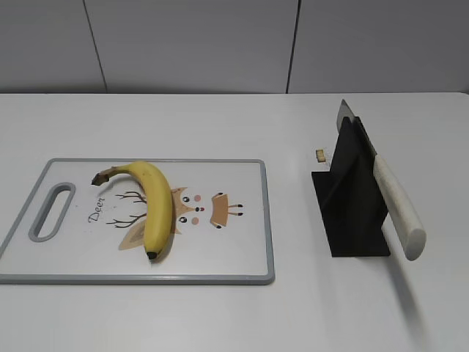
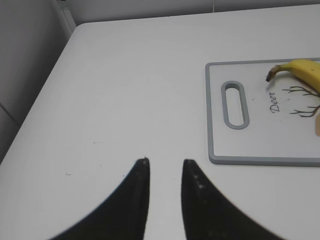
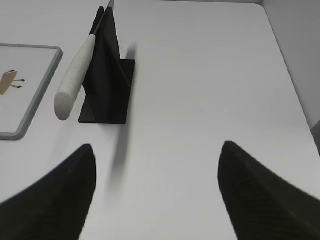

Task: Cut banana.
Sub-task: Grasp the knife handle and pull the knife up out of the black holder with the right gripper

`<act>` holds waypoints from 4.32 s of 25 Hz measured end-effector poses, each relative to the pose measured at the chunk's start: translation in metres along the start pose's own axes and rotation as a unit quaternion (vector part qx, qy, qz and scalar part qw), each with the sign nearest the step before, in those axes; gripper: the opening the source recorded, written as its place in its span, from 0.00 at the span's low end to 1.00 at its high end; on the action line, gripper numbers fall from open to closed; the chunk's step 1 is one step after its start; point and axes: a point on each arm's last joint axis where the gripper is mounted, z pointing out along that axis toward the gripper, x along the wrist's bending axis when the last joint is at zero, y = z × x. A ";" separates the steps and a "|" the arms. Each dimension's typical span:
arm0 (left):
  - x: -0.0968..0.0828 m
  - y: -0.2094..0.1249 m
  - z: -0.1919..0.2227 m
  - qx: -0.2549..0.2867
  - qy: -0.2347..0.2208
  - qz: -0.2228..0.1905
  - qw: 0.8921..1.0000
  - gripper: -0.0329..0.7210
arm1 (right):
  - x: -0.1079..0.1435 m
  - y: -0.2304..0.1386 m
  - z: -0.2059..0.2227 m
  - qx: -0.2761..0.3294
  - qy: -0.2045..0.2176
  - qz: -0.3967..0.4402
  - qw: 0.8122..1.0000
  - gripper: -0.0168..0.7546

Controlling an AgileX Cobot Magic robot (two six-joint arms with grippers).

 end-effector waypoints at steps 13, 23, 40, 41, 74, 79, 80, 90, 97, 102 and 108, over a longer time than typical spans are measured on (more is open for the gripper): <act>0.000 0.000 0.000 0.000 0.000 0.000 1.000 0.31 | 0.000 0.000 0.000 0.000 0.000 0.000 1.000 0.78; 0.000 0.000 0.000 0.000 0.000 0.000 1.000 0.31 | 0.000 0.000 0.000 0.000 0.000 0.000 1.000 0.78; -0.001 0.000 0.000 -0.001 -0.005 -0.003 1.000 0.81 | 0.000 0.000 0.000 0.000 0.000 0.000 1.000 0.79; -0.001 0.000 0.000 -0.001 -0.005 -0.003 1.000 0.84 | 0.000 0.000 0.000 0.000 0.000 0.000 1.000 0.80; -0.008 0.001 0.000 -0.006 -0.045 0.010 0.999 0.79 | 0.021 0.092 0.074 0.292 0.089 -0.007 0.952 0.75; -0.008 0.001 0.000 -0.006 -0.045 0.010 0.999 0.79 | 0.034 0.107 0.090 0.316 0.098 -0.035 0.943 0.74; -0.008 0.001 0.000 -0.006 -0.045 0.010 0.999 0.78 | 0.037 0.113 0.094 0.317 0.096 -0.031 0.943 0.74; -0.008 0.001 0.000 -0.006 -0.045 0.010 0.999 0.78 | 0.057 0.152 0.161 0.366 0.079 -0.005 0.927 0.74; -0.008 0.001 0.000 -0.006 -0.045 0.010 0.999 0.78 | 0.065 0.131 0.213 0.444 0.064 -0.003 0.894 0.74; -0.008 0.001 0.000 -0.006 -0.045 0.010 0.999 0.78 | 0.070 0.118 0.235 0.482 0.062 0.005 0.874 0.74; -0.008 0.001 0.000 -0.006 -0.045 0.010 0.999 0.78 | 0.074 0.110 0.249 0.494 0.068 0.020 0.866 0.74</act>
